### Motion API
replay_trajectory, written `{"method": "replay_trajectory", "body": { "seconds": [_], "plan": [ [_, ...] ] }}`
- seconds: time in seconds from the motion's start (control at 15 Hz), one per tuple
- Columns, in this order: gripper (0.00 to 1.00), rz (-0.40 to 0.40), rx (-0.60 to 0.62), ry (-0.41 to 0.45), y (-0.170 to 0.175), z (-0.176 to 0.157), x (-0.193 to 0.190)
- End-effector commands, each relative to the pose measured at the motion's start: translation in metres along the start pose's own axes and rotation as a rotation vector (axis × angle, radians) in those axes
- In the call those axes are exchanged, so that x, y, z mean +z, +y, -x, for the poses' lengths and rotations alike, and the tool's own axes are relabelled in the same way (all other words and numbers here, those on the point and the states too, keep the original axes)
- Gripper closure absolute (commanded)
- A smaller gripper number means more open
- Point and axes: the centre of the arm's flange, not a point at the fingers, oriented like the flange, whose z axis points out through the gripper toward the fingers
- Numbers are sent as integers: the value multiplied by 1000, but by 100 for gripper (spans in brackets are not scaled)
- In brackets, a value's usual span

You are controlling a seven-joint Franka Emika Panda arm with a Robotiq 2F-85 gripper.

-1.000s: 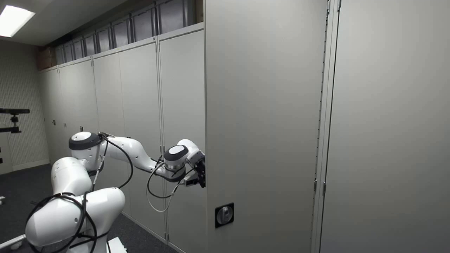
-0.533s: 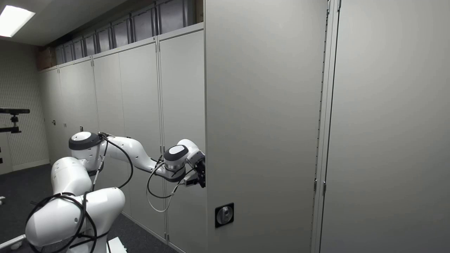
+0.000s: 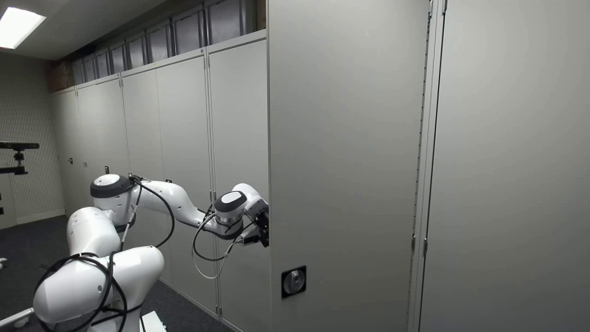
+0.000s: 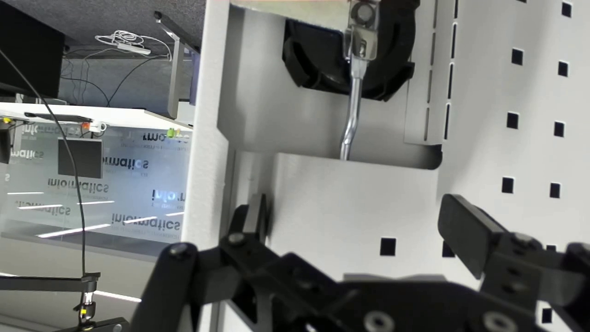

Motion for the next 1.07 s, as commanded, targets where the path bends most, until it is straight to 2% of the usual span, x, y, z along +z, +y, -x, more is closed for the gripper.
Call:
{"method": "replay_trajectory", "body": {
  "seconds": [0.0,1.0],
  "plan": [
    [0,3,-2,6,1,-5,8],
    [0,24,13,8,11,-16,43]
  ]
}}
